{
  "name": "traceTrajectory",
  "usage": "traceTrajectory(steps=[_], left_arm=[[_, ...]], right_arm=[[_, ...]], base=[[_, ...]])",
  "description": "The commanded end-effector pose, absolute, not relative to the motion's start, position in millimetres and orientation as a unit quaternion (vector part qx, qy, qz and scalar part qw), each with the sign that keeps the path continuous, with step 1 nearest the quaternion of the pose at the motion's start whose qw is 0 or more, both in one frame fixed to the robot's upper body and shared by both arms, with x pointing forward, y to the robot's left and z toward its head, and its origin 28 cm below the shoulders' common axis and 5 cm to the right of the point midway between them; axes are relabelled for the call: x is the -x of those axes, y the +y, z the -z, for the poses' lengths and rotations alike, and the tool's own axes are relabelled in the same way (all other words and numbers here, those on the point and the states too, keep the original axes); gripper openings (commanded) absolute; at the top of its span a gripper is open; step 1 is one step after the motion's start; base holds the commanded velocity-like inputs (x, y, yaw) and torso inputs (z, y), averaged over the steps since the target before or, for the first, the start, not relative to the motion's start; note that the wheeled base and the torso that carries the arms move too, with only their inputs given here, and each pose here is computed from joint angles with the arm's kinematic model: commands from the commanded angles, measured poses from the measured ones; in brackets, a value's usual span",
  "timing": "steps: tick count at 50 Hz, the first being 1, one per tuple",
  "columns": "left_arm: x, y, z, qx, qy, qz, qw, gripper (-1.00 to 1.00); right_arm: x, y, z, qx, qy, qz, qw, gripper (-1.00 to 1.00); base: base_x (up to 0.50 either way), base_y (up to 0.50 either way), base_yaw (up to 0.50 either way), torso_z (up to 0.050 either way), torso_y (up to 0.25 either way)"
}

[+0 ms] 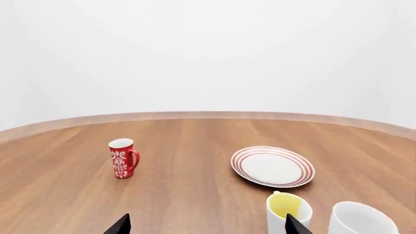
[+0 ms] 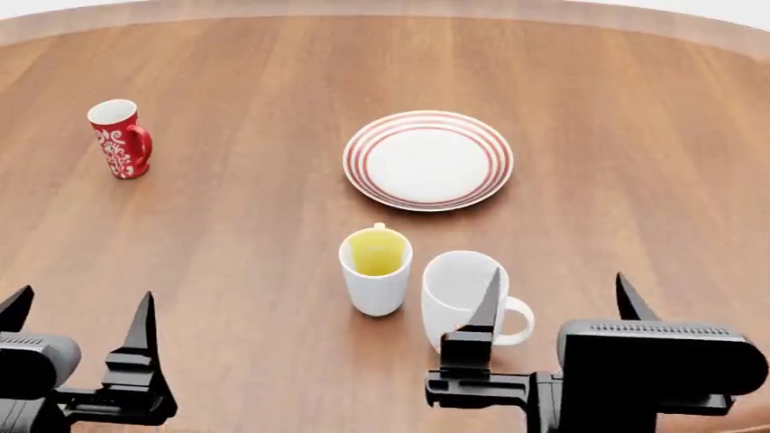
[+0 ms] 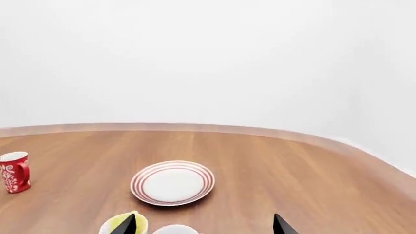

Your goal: Pick up the red mug and put it on the plate

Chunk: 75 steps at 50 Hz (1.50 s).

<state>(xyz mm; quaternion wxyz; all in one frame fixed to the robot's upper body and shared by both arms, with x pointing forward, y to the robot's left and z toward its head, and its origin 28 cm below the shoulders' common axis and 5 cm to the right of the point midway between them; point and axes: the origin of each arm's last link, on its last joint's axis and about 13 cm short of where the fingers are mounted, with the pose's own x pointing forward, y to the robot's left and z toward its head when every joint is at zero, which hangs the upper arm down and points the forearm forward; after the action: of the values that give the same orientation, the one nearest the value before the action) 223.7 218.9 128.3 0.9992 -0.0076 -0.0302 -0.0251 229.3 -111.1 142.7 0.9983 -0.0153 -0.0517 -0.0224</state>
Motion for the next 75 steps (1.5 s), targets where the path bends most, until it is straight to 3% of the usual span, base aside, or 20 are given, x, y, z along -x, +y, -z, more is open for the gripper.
traceTrajectory(steps=[1,10,20,75], left_arm=[[-223.4,223.4,-132.4,0.012,-0.029,0.023,0.999,1.0],[-224.5,225.5,-130.0,0.016,-0.026,0.018,0.999,1.0],[-226.1,227.0,-126.5,0.019,-0.021,0.015,0.999,1.0],[-227.5,230.4,-124.1,0.019,-0.02,0.003,1.0,1.0]], right_arm=[[-252.9,-135.0,-156.6,0.011,-0.043,0.117,0.992,1.0],[-265.9,-159.9,-168.5,0.01,-0.042,0.195,0.98,1.0],[-268.5,-162.9,-169.7,-0.003,-0.035,0.186,0.982,1.0],[-274.3,-156.6,-162.1,0.009,-0.013,0.151,0.988,1.0]], base=[[0.0,0.0,0.0,0.0,0.0],[0.0,0.0,0.0,0.0,0.0],[0.02,0.0,0.0,0.0,0.0],[0.5,0.0,0.0,0.0,0.0]])
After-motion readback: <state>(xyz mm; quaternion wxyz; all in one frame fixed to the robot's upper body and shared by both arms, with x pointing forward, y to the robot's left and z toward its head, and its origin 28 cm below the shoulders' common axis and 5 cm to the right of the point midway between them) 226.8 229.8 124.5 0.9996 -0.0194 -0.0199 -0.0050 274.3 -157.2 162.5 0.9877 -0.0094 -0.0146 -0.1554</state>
